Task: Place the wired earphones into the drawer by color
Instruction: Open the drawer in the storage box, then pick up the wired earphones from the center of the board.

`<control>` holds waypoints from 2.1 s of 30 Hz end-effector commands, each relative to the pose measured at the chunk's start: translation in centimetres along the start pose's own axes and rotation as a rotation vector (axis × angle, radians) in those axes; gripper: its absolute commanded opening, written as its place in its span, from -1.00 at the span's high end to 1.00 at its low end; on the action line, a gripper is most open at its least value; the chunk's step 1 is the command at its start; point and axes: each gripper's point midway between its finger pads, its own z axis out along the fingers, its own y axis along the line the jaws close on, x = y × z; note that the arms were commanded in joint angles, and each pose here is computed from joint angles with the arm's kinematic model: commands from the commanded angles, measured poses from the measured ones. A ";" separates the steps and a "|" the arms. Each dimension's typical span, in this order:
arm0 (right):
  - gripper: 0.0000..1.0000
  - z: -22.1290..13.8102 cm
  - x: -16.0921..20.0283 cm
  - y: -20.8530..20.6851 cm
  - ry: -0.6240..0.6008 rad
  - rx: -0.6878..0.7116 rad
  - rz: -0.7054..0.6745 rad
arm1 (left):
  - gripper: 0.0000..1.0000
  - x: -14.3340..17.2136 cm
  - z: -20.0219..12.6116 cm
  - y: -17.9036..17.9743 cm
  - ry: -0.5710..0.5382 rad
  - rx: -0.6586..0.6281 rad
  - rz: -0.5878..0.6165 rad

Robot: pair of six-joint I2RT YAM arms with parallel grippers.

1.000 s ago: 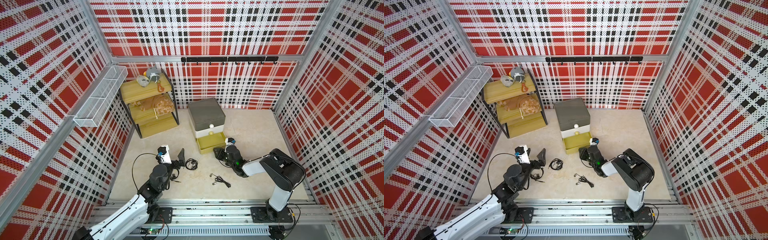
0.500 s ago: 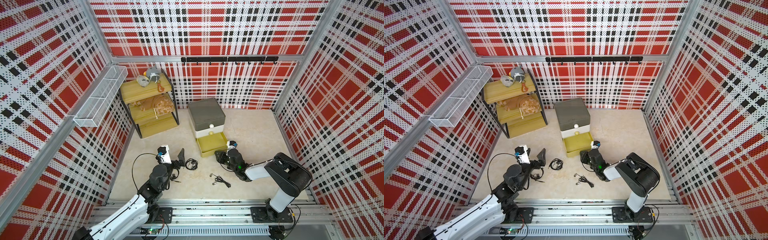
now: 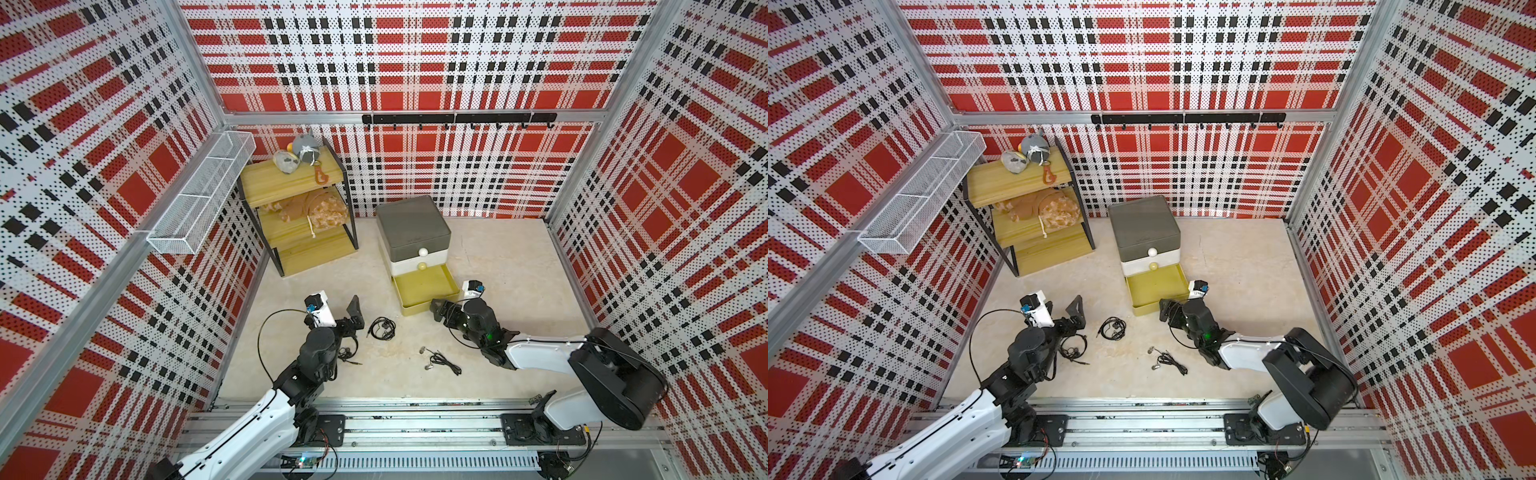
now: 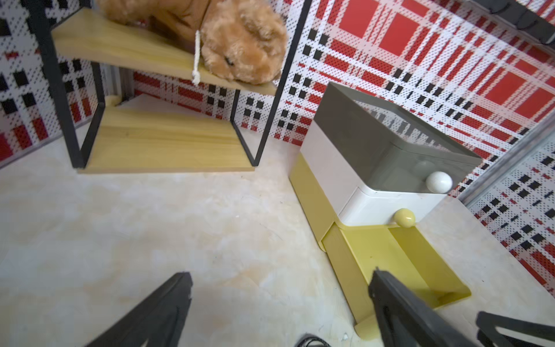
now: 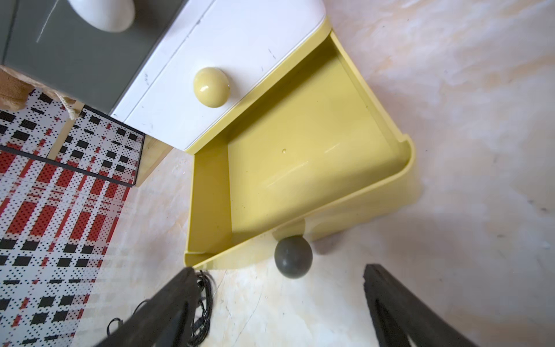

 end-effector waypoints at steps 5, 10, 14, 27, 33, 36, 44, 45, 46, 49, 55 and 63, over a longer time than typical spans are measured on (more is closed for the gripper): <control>-1.00 -3.7 -2.5 -3.5 -0.063 0.207 -0.180 | -0.98 0.7 -0.5 2.9 0.122 -0.199 -0.197; -1.00 -4.7 -4.2 -4.9 -0.053 0.251 -0.233 | -0.98 3.0 -0.8 4.5 0.212 -0.276 -0.268; -1.00 -5.3 -5.4 -5.3 -0.077 0.261 -0.282 | -0.98 4.3 -1.1 5.7 0.252 -0.340 -0.312; -1.00 -7.2 -6.5 -6.0 -0.145 0.291 -0.405 | -0.63 7.8 -2.3 9.6 0.331 -0.555 -0.322; -1.00 -7.9 -6.8 -6.1 -0.173 0.294 -0.401 | -0.49 9.1 -2.2 10.2 0.384 -0.601 -0.282; -1.00 -8.0 -6.9 -6.1 -0.178 0.291 -0.397 | -0.41 9.5 -2.2 10.5 0.397 -0.615 -0.265; -1.00 -8.1 -7.0 -6.3 -0.182 0.306 -0.400 | -0.24 10.4 -2.1 10.5 0.422 -0.602 -0.263; -1.00 -8.1 -7.0 -6.4 -0.184 0.310 -0.400 | -0.23 10.5 -2.0 10.5 0.424 -0.601 -0.262; -1.00 -8.2 -7.0 -6.4 -0.183 0.311 -0.401 | -0.22 10.5 -2.0 10.5 0.428 -0.600 -0.260; -1.00 -8.2 -7.0 -6.4 -0.185 0.312 -0.400 | -0.15 10.8 -2.0 10.6 0.441 -0.602 -0.248; -1.00 -8.2 -7.1 -6.5 -0.188 0.317 -0.400 | 0.04 11.6 -1.8 10.4 0.473 -0.588 -0.236; -1.00 -8.3 -7.1 -6.5 -0.190 0.318 -0.403 | 0.10 12.4 -1.9 10.7 0.494 -0.591 -0.226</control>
